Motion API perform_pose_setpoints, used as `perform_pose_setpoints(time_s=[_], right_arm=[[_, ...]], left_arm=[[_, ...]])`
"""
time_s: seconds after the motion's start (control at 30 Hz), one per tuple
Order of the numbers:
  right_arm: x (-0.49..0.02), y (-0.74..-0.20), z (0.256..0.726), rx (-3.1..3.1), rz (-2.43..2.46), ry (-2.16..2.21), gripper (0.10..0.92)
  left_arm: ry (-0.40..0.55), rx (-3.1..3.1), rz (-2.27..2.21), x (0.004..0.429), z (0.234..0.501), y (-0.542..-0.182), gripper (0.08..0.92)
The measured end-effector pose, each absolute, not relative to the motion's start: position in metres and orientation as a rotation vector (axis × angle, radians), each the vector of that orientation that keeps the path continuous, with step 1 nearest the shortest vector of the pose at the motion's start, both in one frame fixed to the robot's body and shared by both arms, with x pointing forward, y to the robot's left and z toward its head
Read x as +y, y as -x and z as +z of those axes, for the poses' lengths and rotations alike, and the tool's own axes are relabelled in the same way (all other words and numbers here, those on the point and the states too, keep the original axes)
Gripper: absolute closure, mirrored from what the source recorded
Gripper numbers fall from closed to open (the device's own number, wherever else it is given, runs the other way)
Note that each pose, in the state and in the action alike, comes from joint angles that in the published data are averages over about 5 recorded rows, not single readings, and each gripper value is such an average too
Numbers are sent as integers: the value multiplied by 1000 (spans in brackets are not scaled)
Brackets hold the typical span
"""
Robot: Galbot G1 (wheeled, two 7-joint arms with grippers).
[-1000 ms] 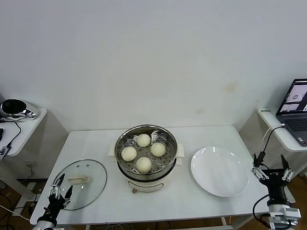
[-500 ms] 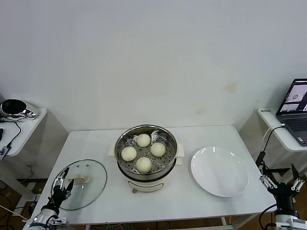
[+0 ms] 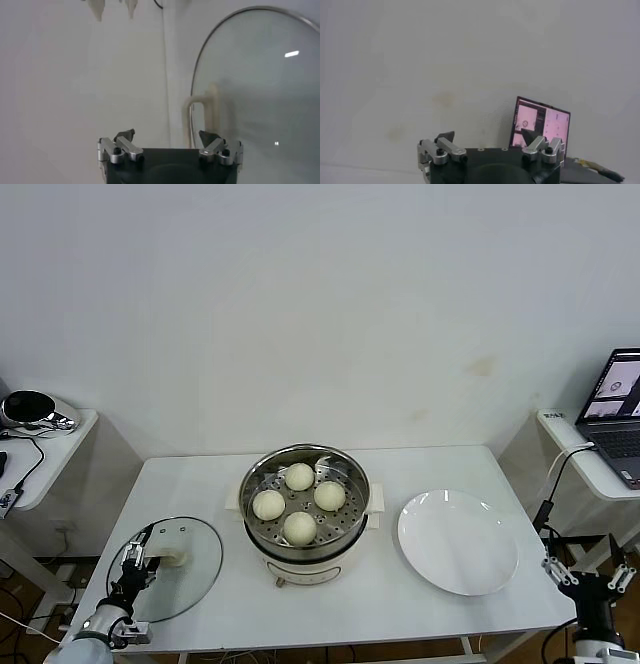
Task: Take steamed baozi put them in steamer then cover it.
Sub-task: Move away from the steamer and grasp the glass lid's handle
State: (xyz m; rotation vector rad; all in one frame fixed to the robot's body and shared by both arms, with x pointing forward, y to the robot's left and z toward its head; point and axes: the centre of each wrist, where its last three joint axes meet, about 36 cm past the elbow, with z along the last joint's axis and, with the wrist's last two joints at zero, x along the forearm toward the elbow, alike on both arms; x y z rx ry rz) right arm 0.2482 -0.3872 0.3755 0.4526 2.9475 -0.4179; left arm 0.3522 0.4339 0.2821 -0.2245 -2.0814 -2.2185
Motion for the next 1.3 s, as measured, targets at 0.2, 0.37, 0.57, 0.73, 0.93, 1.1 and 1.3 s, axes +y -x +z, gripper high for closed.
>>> perform_pose_setpoints(time_s=[0.2,0.37,0.57,0.73,0.93,1.1,1.3], right_arm=[[-385,-248,372,2956,-424,-444,200],[-384,-247,371,2960,-428,-438,200],[-383,-247,370,2963,-428,-432,200],[-381,-247,368,2966,-426,-423,200],[-379,-248,367,2967,-427,-407,200],[-376,-250,368,2967,-430,-386,200],[-369,-251,369,2974,-436,-344,200]], left_arm=[[220,-2081,-2217,435,281,-360,202],[216,-2081,-2206,436,276,-363,337],[212,-2088,-2192,437,269,-362,510],[203,-2097,-2184,437,265,-361,648],[182,-2113,-2177,439,269,-357,817],[133,-2135,-2180,438,280,-350,862],[33,-2156,-2196,430,311,-336,862]])
